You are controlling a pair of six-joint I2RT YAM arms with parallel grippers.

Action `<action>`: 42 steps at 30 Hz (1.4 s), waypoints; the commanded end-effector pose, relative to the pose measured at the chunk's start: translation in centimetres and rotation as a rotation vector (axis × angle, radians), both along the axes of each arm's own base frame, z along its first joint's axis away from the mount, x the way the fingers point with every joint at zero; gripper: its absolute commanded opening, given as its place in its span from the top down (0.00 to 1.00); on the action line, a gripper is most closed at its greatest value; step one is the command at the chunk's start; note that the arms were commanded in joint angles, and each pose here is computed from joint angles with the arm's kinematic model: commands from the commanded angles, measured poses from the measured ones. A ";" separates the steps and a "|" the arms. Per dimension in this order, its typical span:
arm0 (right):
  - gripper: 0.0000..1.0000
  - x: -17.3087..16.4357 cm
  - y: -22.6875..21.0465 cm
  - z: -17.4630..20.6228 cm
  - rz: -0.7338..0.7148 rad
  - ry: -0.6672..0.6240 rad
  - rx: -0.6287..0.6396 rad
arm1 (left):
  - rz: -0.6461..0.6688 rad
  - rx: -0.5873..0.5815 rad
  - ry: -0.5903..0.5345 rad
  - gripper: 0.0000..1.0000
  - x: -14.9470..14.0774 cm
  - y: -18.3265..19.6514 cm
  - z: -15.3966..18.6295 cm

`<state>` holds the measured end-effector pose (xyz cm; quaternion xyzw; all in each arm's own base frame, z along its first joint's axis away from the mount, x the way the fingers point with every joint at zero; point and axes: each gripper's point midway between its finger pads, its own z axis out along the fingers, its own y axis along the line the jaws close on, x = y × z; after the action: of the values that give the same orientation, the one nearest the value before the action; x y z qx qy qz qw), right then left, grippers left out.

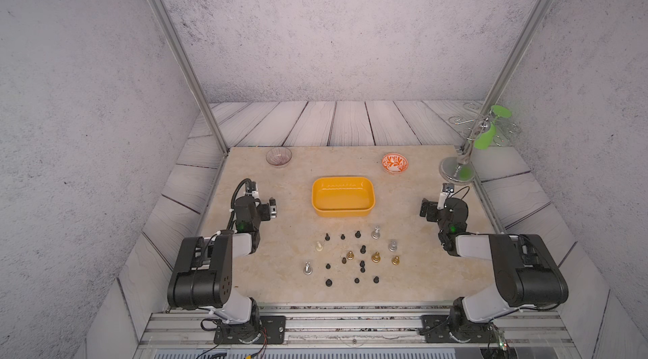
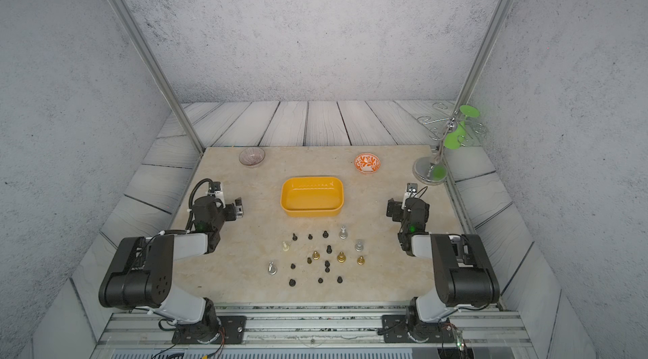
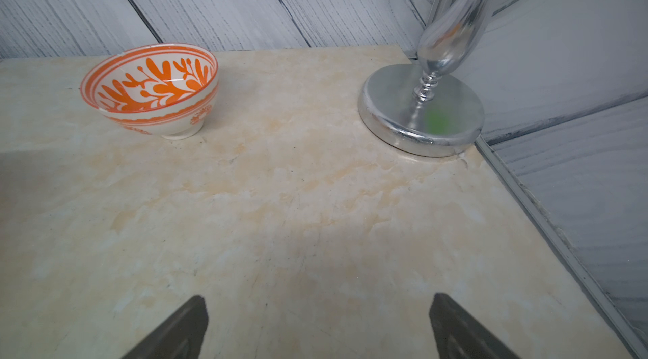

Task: Put the chess pieces into the storage box
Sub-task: Pick up the chess piece at the center of the board.

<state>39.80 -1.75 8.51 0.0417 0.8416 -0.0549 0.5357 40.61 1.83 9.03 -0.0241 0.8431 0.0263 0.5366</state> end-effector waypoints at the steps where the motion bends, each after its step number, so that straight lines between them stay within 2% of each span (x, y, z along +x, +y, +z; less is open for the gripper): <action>1: 0.01 0.3 -0.1 0.3 -0.005 -0.006 -0.007 | -0.010 0.022 -0.026 0.01 0.2 -0.1 0.6; 7: 0.01 0.4 0.2 1.5 0.013 -0.013 -0.019 | -0.009 0.023 -0.029 0.01 0.1 -0.1 0.7; 9: 0.01 0.2 0.4 3.0 0.000 0.053 -0.016 | -0.014 0.021 -0.074 0.03 0.3 -0.2 1.9; 11: 0.01 -0.3 0.6 4.5 -0.013 0.122 0.017 | -0.022 0.005 -0.028 0.03 -0.1 -0.4 3.0; 12: 0.01 -0.8 1.0 5.2 -0.007 0.149 0.036 | -0.005 -0.021 0.038 0.03 -0.6 -0.4 3.2; 15: 0.01 -2.1 3.4 7.5 0.086 0.205 0.076 | 0.077 -0.075 0.167 0.01 -2.0 0.2 4.4; 18: 0.01 -3.8 6.1 9.2 0.202 0.247 0.131 | 0.126 -0.110 0.193 0.01 -3.4 0.1 6.0; 22: 0.01 -6.2 9.3 10.3 0.318 0.301 0.191 | 0.054 -0.181 0.173 0.01 -5.7 -2.2 8.0; 28: 0.01 -10.1 13.9 9.7 0.470 0.428 0.214 | -0.095 -0.353 0.193 0.01 -9.2 -6.3 7.9; 31: 0.01 -11.2 15.0 9.2 0.490 0.448 0.201 | -0.086 -0.388 0.203 0.01 -10.5 -7.0 7.3; 35: 0.00 -11.7 16.3 8.5 0.506 0.472 0.195 | -0.104 -0.424 0.208 0.01 -11.4 -8.0 6.4; 42: 0.06 -11.9 18.8 6.1 0.527 0.572 0.178 | -0.139 -0.537 0.277 0.07 -11.9 -10.3 5.1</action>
<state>28.05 16.40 15.39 -0.1482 0.9315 0.1584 0.2919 29.07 -7.24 14.70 -0.0905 0.8837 -0.1981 0.4143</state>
